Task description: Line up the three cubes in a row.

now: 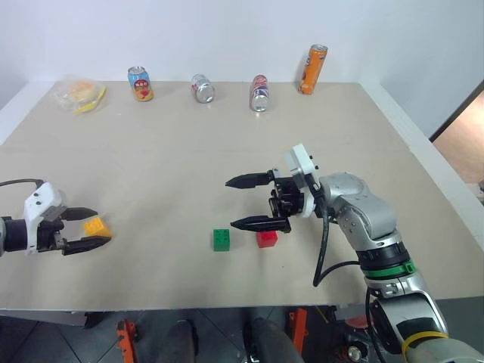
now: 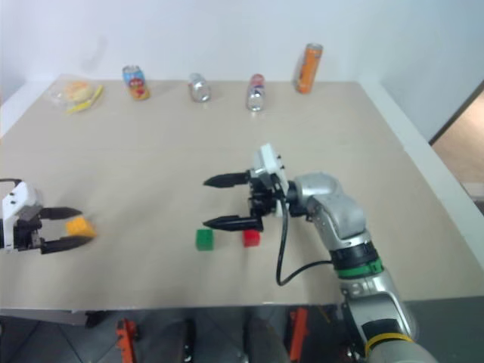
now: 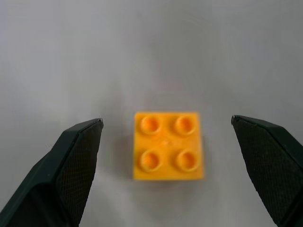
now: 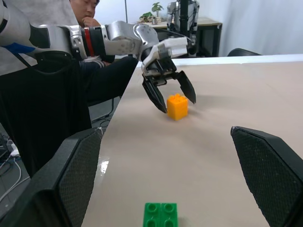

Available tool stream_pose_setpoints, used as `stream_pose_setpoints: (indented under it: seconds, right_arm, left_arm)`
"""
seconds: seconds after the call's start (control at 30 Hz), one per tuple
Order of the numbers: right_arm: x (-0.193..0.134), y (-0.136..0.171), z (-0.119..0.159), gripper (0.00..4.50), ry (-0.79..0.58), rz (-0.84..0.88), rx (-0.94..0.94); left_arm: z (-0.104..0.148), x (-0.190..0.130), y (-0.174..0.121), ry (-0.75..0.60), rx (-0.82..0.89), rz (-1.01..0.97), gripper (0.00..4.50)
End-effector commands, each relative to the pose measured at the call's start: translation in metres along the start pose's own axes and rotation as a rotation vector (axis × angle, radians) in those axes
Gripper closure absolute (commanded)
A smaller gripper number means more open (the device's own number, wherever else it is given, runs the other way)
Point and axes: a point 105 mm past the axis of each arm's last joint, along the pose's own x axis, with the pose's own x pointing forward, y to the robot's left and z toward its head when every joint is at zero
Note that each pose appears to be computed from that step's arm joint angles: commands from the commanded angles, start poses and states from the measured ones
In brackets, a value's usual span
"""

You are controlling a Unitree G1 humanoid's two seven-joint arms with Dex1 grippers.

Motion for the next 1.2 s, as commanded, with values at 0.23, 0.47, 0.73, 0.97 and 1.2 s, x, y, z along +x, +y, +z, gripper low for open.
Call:
stream_pose_setpoints:
  seconds: [0.23,0.47,0.73,0.97,1.2]
  right_arm:
    - [-0.003,0.009,0.014,0.0,-0.018,-0.014,-0.055]
    - [-0.007,0.009,0.015,0.0,-0.012,-0.032,-0.057]
    - [-0.013,0.011,0.015,0.0,0.006,-0.04,-0.05]
    - [-0.033,0.014,0.015,0.0,0.06,-0.105,-0.022]
    - [-0.044,0.02,0.013,0.0,0.114,-0.149,0.018]
  left_arm:
    - [-0.011,0.01,0.014,0.068,0.024,0.046,0.01]
    - [-0.007,0.017,0.014,0.042,0.023,0.039,1.15]
    - [0.028,0.031,-0.009,-0.043,0.102,-0.111,2.85]
    - [0.089,0.067,-0.054,-0.133,0.223,-0.35,2.85]
    - [0.094,0.103,-0.083,-0.07,0.341,-0.54,2.85]
